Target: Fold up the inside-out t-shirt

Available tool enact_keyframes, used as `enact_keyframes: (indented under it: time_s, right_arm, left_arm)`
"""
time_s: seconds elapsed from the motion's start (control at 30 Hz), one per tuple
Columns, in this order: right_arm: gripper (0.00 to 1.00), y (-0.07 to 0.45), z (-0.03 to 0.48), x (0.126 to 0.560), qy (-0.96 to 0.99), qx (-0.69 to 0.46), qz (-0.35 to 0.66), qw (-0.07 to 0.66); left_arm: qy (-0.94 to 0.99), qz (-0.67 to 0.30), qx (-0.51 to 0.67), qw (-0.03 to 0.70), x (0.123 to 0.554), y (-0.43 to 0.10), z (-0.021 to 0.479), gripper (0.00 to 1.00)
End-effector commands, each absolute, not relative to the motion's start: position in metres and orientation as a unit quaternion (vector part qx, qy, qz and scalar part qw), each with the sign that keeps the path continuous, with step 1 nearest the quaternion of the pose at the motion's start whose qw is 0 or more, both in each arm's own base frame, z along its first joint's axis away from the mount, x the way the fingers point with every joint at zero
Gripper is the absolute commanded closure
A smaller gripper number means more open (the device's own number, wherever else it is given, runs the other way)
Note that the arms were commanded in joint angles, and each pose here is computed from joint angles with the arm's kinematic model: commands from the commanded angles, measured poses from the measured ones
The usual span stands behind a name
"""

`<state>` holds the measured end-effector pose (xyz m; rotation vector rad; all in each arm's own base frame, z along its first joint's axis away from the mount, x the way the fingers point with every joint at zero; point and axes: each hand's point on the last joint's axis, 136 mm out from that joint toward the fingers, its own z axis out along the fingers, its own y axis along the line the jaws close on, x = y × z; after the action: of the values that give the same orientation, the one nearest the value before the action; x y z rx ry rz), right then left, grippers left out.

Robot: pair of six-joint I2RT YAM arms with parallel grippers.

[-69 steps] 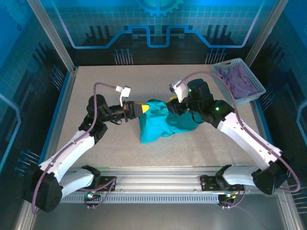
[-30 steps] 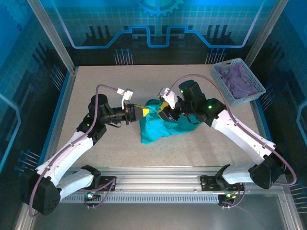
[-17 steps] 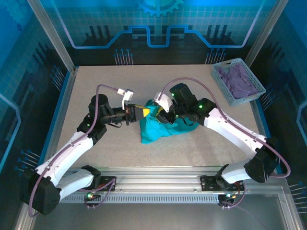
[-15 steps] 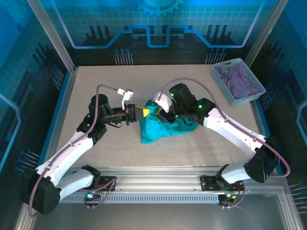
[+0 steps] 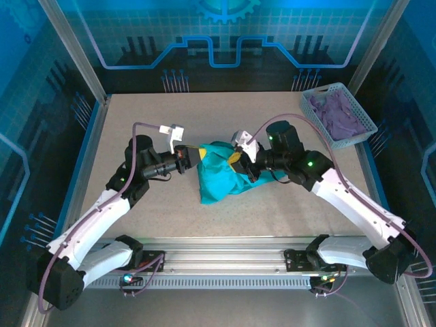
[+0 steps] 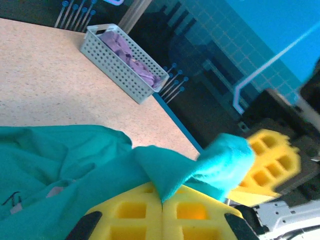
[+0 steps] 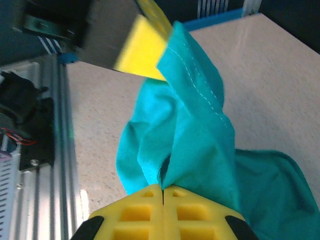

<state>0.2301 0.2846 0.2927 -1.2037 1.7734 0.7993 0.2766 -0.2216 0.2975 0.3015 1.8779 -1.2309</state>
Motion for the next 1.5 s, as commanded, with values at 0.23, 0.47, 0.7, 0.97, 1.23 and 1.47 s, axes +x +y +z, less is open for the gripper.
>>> enact_keyframes:
  time_s: [0.23, 0.47, 0.7, 0.97, 1.23, 1.47]
  right_arm:
    - [0.99, 0.289, 0.284, 0.204, 0.664, -0.516, 0.345, 0.418]
    - [0.80, 0.291, 0.285, 0.214, 0.686, -0.508, 0.302, 0.425]
    - [0.67, 0.286, 0.313, 0.227, 0.682, -0.481, 0.276, 0.476]
    - [0.55, 0.305, 0.312, 0.233, 0.674, -0.505, 0.251, 0.477]
    - [0.84, 0.318, 0.307, 0.237, 0.679, -0.498, 0.301, 0.448]
    - [1.00, 0.313, 0.329, 0.222, 0.650, -0.462, 0.440, 0.413]
  left_arm:
    - [0.731, -0.508, 0.089, 0.446, 0.286, -0.213, 0.319, 1.00]
    - [0.693, -0.559, 0.156, 0.427, 0.264, -0.228, 0.336, 1.00]
    - [0.694, -0.561, 0.178, 0.415, 0.256, -0.233, 0.335, 1.00]
    - [0.699, -0.557, 0.191, 0.405, 0.250, -0.239, 0.333, 1.00]
    - [0.705, -0.548, 0.193, 0.407, 0.249, -0.238, 0.331, 1.00]
    - [0.748, -0.484, 0.143, 0.431, 0.268, -0.222, 0.310, 0.91]
